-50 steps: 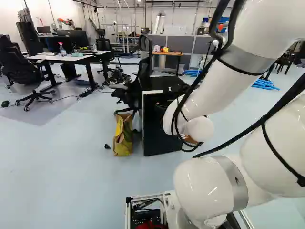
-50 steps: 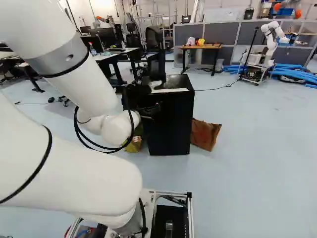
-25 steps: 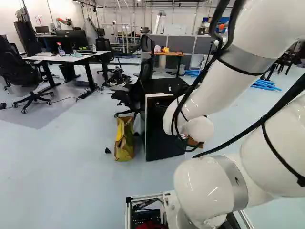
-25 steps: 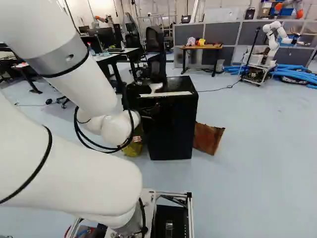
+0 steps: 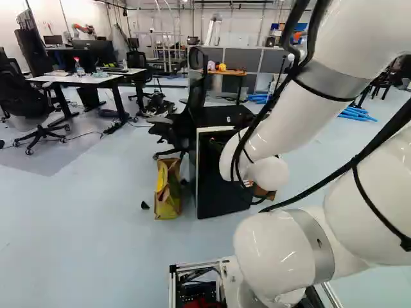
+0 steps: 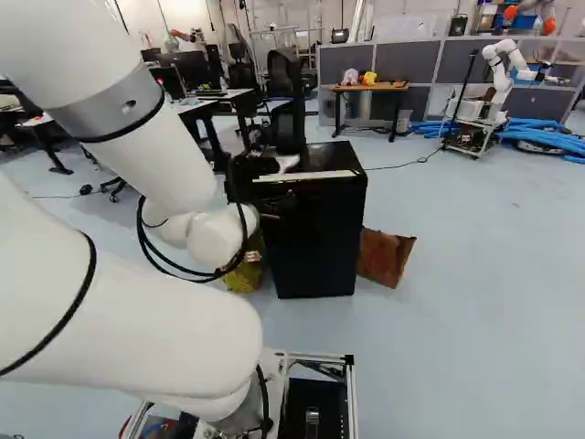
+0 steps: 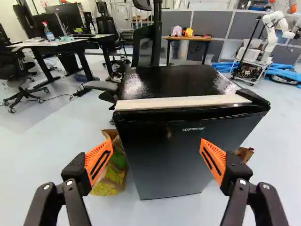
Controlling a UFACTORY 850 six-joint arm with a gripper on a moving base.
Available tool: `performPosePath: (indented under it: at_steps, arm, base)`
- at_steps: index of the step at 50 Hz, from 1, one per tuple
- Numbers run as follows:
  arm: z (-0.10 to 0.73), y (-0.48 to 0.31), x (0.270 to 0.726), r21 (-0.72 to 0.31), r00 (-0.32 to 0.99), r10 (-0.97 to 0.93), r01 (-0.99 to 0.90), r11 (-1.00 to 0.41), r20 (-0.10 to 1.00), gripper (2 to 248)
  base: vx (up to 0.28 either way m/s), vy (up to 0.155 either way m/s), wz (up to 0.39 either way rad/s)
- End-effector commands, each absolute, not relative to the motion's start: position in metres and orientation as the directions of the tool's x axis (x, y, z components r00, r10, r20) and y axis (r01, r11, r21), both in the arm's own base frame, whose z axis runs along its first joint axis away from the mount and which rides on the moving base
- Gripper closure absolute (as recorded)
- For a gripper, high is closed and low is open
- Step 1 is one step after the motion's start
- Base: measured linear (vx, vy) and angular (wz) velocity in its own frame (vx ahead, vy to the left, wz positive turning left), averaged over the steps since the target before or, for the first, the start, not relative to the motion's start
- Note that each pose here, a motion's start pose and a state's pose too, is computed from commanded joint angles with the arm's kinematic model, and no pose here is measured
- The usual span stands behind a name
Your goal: Grab a drink from the fridge
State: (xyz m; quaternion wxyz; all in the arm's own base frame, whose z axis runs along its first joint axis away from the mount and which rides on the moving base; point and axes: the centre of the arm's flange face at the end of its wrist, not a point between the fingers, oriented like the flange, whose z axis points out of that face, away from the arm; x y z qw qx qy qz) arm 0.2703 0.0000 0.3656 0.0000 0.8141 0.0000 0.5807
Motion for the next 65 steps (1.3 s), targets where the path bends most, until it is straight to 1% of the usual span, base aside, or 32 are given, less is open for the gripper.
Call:
performPosePath:
  at_steps: [31, 40, 65]
  arm:
    - [0.3656, 0.0000, 0.2703, 0.000, 0.326, 0.000, 0.000, -1.000, 0.946, 3]
    - [0.3656, 0.0000, 0.2703, 0.000, 0.326, 0.000, 0.000, -1.000, 0.946, 3]
    - [0.3657, 0.0052, 0.2703, -0.003, 0.326, 0.002, 0.014, -1.000, 0.946, 3]
  base:
    - [0.000, 0.061, 0.067]
    - [0.001, 0.031, 0.004]
    - [0.000, 0.000, 0.000]
